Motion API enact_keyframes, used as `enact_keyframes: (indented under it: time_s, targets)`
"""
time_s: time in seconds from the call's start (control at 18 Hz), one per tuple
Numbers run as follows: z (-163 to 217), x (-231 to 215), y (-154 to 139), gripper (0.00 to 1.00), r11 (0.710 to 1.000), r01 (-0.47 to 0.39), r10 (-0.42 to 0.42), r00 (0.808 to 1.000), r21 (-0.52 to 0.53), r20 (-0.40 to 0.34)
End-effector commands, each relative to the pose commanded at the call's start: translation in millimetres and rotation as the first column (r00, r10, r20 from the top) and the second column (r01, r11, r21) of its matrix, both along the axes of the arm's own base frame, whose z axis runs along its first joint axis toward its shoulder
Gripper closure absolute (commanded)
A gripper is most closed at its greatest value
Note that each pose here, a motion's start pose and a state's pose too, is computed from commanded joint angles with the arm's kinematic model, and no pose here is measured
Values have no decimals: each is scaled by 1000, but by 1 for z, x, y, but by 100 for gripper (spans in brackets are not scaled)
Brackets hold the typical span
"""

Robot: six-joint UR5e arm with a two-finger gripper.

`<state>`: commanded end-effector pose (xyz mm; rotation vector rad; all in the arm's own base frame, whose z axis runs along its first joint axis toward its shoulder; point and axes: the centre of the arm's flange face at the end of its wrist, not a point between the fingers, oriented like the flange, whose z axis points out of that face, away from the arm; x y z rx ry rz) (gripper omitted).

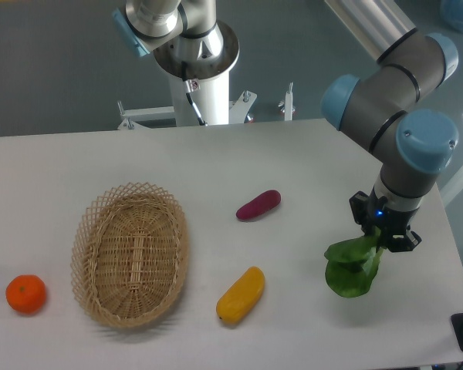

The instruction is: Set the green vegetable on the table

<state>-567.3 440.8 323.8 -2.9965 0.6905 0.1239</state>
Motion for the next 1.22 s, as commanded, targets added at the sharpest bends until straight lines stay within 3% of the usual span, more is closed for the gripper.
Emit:
enact_keyframes:
  time_s: [0.61,0.89,1.22]
  targets:
    - [-1,-1,-1,71,1000,5,-5,1000,-8,-3]
    - [-12,3,-1,72,1000,8,-7,1000,-11,18]
    - [-35,15,4,72,1000,11,-11,1000,3,-8]
